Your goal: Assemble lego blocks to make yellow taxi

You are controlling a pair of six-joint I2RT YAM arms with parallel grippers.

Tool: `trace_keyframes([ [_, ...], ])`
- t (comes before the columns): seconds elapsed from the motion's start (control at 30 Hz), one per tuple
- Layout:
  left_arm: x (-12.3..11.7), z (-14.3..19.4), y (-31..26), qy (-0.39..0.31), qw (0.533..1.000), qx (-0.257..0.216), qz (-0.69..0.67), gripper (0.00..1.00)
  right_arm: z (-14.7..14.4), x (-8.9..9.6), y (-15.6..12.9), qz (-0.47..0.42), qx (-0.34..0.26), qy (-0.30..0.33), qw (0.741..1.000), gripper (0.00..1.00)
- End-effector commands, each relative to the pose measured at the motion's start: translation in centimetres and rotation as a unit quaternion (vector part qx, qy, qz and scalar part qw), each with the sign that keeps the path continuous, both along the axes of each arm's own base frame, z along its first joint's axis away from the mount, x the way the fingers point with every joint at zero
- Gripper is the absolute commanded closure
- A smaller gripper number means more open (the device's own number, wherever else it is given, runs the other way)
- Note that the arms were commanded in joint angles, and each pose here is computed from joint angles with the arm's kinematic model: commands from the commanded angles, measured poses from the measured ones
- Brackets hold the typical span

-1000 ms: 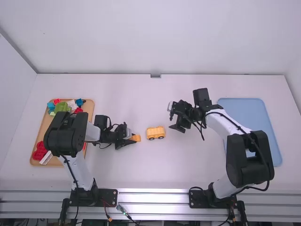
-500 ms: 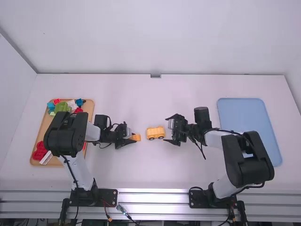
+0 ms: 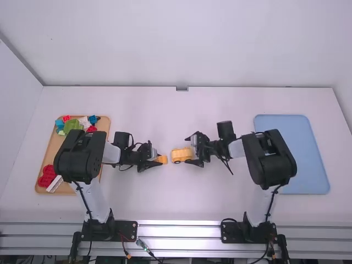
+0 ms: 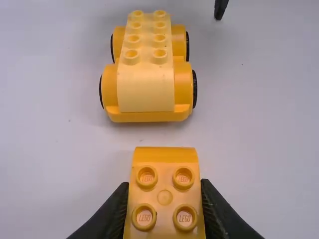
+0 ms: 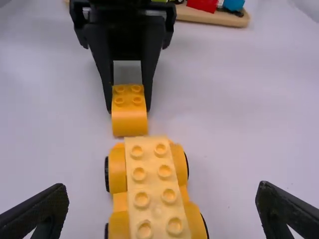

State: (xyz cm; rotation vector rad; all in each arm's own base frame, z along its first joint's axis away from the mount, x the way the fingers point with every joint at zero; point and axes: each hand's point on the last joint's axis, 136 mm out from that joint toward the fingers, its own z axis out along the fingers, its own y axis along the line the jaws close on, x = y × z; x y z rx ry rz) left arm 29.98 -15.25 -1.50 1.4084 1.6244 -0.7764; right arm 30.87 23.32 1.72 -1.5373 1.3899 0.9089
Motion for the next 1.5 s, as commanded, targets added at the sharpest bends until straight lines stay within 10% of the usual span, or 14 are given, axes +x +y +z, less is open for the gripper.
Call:
trace_keyframes([
  [0.0, -0.5, -0.1, -0.3, 0.010, 1.000, -0.009, -0.006, 0.91, -0.6, 0.3, 0.3, 0.013, 0.016, 0.010, 1.000, 0.01],
  [0.43, -0.3, 0.0, -0.3, 0.002, 1.000, -0.009, -0.006, 0.95, -3.7, -0.2, 1.8, 0.032, 0.002, 0.039, 0.999, 0.00],
  [0.7, 0.3, 0.4, -0.4, -0.020, 1.000, -0.013, -0.007, 0.98, -5.2, -0.5, 1.9, 0.022, -0.038, 0.034, 0.998, 0.32],
  [1.1, 1.2, 2.3, -0.4, -0.021, 0.999, -0.022, 0.011, 0.98, -5.6, -0.8, 1.7, 0.023, -0.047, 0.038, 0.998, 0.19],
  [1.47, 0.5, 7.9, -1.7, -0.061, 0.992, -0.104, -0.036, 0.98, -5.4, -0.4, 0.8, 0.017, -0.041, 0.040, 0.998, 0.44],
])
